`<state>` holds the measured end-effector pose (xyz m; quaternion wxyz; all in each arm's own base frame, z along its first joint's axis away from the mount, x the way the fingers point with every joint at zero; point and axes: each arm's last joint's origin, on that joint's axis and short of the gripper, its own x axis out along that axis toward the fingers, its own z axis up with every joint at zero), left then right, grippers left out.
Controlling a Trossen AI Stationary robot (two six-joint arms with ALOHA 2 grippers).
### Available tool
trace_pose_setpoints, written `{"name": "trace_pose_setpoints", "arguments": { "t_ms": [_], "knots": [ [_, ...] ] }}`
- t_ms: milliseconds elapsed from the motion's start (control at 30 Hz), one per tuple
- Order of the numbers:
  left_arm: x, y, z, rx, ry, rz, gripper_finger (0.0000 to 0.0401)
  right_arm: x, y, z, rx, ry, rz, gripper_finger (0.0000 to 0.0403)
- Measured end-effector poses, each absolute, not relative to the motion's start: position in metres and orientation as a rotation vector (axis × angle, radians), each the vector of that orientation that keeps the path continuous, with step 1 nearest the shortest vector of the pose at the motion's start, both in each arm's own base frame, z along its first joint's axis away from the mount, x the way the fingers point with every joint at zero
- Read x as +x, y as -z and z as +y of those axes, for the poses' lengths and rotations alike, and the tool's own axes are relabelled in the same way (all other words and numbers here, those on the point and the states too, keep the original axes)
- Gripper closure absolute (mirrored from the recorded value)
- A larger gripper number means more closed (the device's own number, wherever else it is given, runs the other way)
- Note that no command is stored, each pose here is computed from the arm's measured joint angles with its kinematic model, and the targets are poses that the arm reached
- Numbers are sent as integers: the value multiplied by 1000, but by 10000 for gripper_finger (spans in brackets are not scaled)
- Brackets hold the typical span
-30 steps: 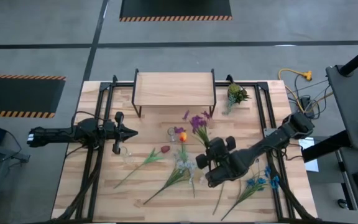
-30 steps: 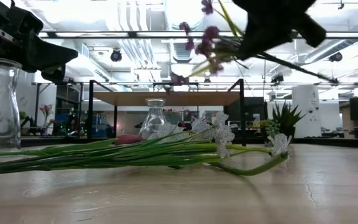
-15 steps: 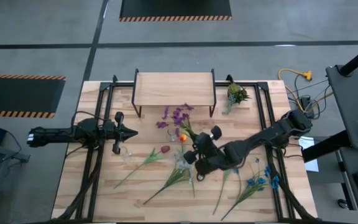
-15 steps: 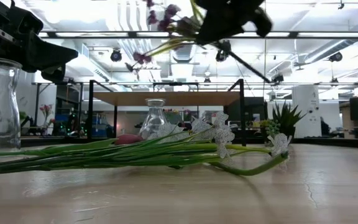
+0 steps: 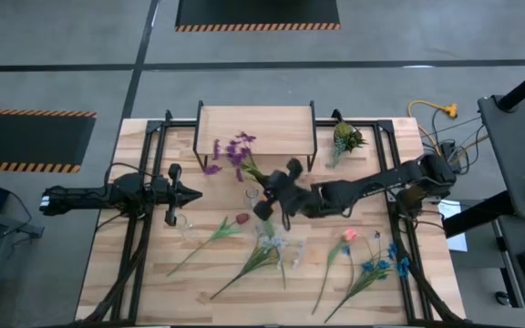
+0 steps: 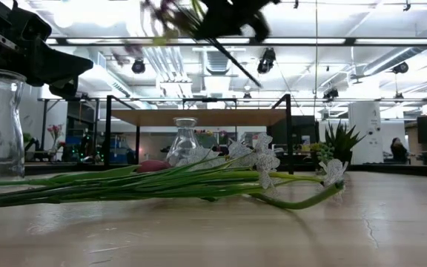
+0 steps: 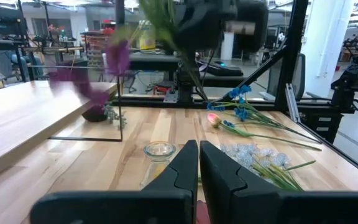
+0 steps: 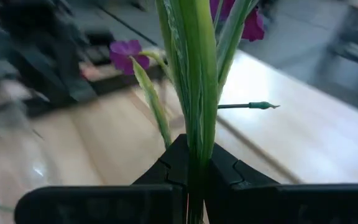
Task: Pick and place flowers into a vace then onto a shelf
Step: Put the purple flowers into the right transparent vase
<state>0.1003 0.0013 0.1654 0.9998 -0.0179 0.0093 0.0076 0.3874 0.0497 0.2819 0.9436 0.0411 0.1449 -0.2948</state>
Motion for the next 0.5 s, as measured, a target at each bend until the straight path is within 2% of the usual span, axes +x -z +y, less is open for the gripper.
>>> {"name": "trace_pose_setpoints", "arguments": {
  "t_ms": [100,200,367,500],
  "knots": [
    [100,-165,1,-36,-16,18,401,395,-294,40,77,484,204,385],
    [100,-165,1,-35,-16,18,401,399,-296,34,39,453,133,385],
    [100,-165,1,-36,-16,17,401,395,-282,26,-4,438,61,385],
    [100,-165,1,-36,-16,17,401,390,-273,9,5,338,-70,385]
  ]
}}
